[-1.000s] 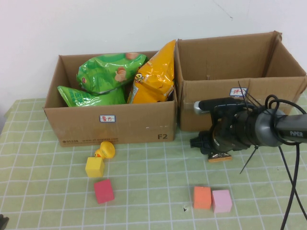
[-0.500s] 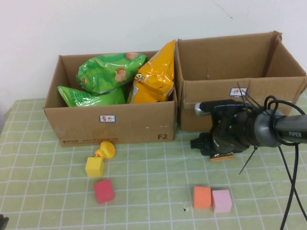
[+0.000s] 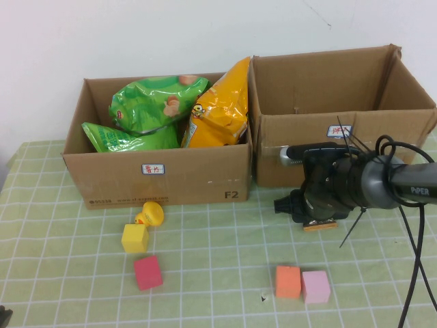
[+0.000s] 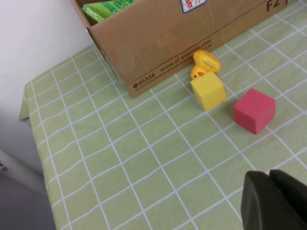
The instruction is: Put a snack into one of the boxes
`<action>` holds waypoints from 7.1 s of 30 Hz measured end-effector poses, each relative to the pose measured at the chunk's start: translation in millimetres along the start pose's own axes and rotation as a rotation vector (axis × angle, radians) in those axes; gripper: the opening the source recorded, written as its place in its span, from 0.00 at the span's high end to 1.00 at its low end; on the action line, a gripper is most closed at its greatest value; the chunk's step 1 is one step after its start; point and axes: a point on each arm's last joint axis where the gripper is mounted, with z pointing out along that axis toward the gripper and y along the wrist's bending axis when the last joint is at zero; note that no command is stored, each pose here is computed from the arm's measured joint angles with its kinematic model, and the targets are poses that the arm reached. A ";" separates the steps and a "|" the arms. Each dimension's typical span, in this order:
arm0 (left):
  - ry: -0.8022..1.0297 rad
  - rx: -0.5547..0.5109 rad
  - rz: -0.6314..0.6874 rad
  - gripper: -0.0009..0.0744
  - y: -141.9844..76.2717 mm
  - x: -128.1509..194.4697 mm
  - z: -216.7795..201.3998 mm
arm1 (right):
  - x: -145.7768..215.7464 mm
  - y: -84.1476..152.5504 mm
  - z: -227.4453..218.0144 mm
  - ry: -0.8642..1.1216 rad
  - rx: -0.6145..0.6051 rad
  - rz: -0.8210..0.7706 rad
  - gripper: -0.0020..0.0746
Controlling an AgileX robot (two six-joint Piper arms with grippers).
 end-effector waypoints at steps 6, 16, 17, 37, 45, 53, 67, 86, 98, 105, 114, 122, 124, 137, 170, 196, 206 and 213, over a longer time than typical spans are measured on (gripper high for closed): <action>-0.001 0.000 0.000 0.99 0.0 -0.1 0.0 | -6.2 -3.9 -16.6 0.010 0.011 0.059 0.49; -0.009 0.000 0.005 0.99 0.0 -0.8 0.0 | -20.0 -11.7 -68.9 0.035 0.003 0.119 0.49; -0.009 0.000 0.010 0.99 0.0 -0.8 0.0 | -19.3 -10.6 -72.9 0.045 -0.001 0.107 0.49; -0.009 0.000 0.004 0.99 0.0 -0.8 0.0 | -19.1 -17.7 -117.3 0.128 0.007 -0.016 0.49; -0.009 0.000 0.004 0.99 0.0 -0.8 0.0 | -70.0 -22.2 -169.4 -0.092 -0.007 -0.020 0.49; -0.009 0.000 0.004 0.99 0.0 -0.8 0.0 | -113.8 -22.7 -201.7 -0.406 -0.002 -0.116 0.49; -0.009 0.000 0.004 0.99 0.0 -0.8 0.0 | -133.8 2.4 -154.9 -0.709 0.092 -0.413 0.49; -0.009 -0.002 0.007 0.99 0.2 -0.8 0.0 | -134.7 2.3 -131.5 -0.757 0.067 -0.047 0.38; -0.009 -0.010 0.019 0.99 0.9 -0.8 0.0 | -132.5 -15.5 -199.6 -0.618 -0.085 0.111 0.94; -0.009 -0.012 0.018 0.99 1.1 -0.8 0.0 | -119.8 -30.9 -255.6 -0.601 -0.050 -0.101 0.97; -0.007 -0.014 0.020 0.99 1.3 -0.7 0.0 | -63.2 -69.1 -336.8 -0.815 -0.083 -0.204 0.98; -0.006 -0.014 0.012 0.99 1.3 -0.6 0.0 | 20.7 -115.9 -325.1 -0.801 -0.022 -0.242 0.98; -0.006 -0.015 0.013 0.99 1.3 -0.6 0.0 | 42.0 -126.8 -321.2 -0.799 -0.017 -0.241 0.98; -0.006 -0.015 0.006 0.99 1.3 -0.6 0.0 | 159.8 -190.4 -313.1 -0.902 -0.045 -0.168 0.98; -0.006 -0.015 0.006 0.99 1.3 -0.6 0.0 | 201.8 -205.1 -332.0 -0.548 -0.130 -0.437 0.98; -0.232 0.023 -0.049 0.99 -13.0 17.6 25.1 | 222.8 -176.2 -299.6 -0.506 -0.413 -0.327 0.98; -0.231 0.032 -0.098 0.99 -13.4 18.3 25.6 | 223.2 -176.4 -299.4 -0.501 -0.410 -0.330 0.98; -0.230 0.032 -0.099 0.99 -13.4 18.3 25.7 | 223.2 -176.4 -299.4 -0.501 -0.410 -0.330 0.98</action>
